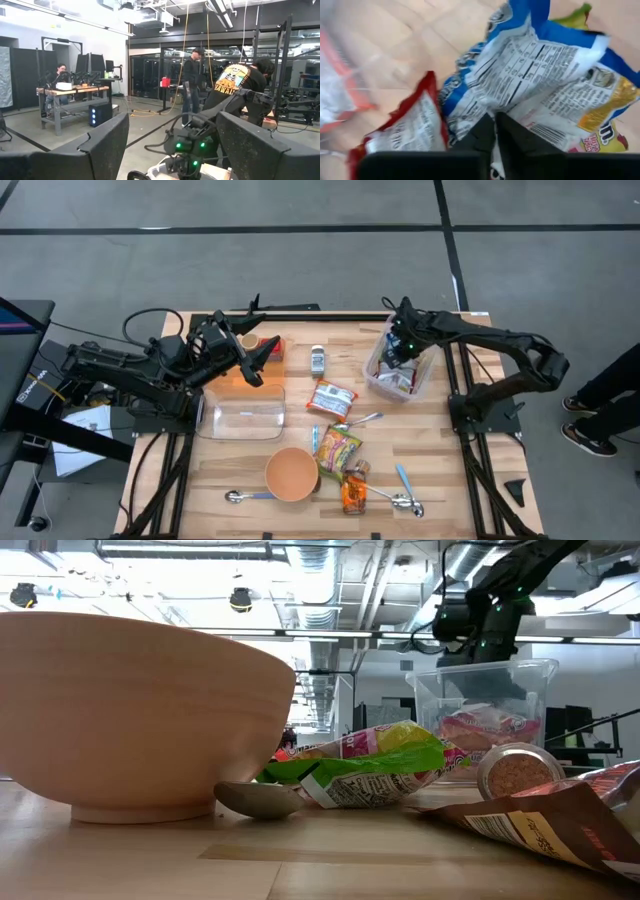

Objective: Pick & Place Food Item
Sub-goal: Adjust the blue noodle pack in the top transparent bin, then put the orange spoon into the bottom transparent bin

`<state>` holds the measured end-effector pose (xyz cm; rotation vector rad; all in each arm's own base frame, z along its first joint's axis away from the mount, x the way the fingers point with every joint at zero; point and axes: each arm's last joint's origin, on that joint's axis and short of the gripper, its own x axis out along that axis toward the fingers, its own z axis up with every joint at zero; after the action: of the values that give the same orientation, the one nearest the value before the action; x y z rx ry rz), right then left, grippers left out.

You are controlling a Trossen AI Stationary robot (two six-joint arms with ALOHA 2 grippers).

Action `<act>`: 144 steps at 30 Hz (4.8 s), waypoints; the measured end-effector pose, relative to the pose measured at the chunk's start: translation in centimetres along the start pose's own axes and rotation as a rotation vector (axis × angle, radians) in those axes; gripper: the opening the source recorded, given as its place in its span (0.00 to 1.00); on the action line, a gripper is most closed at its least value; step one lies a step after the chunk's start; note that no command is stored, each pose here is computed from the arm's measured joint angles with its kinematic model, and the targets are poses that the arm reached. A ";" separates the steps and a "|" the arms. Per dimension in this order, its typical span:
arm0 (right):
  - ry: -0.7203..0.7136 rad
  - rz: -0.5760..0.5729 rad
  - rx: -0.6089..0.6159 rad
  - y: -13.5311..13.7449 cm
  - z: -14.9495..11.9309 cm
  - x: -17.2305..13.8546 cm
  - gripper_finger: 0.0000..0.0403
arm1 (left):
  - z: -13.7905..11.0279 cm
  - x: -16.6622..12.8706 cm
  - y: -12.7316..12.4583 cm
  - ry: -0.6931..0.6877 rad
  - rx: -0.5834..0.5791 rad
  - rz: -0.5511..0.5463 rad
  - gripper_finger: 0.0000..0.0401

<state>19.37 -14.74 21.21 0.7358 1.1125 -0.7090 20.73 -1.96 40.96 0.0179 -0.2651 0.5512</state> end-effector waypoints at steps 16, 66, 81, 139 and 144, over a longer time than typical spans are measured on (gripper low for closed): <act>-0.106 -0.073 -0.308 0.4 -1.4 -6.7 0.00 | 0.0 0.0 0.0 0.000 0.000 0.000 0.74; 0.067 -0.384 -1.263 -0.8 -3.2 -2.5 0.16 | -0.1 0.0 -0.1 0.007 -0.052 -0.020 0.74; -0.313 -0.196 -0.763 0.7 -2.3 -10.9 0.29 | -0.1 0.0 -0.1 0.007 -0.074 -0.020 0.74; 0.204 0.128 0.090 14.0 -30.6 -11.3 0.27 | -2.5 1.1 -2.0 0.115 -0.223 -0.138 0.74; 0.234 0.200 0.106 16.1 -33.0 -9.9 0.27 | -4.2 1.9 -3.3 0.165 -0.278 -0.159 0.74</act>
<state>12.37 22.49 24.38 1.0254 1.1985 -0.5244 25.00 -3.43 37.56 -0.2729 -0.1755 0.3519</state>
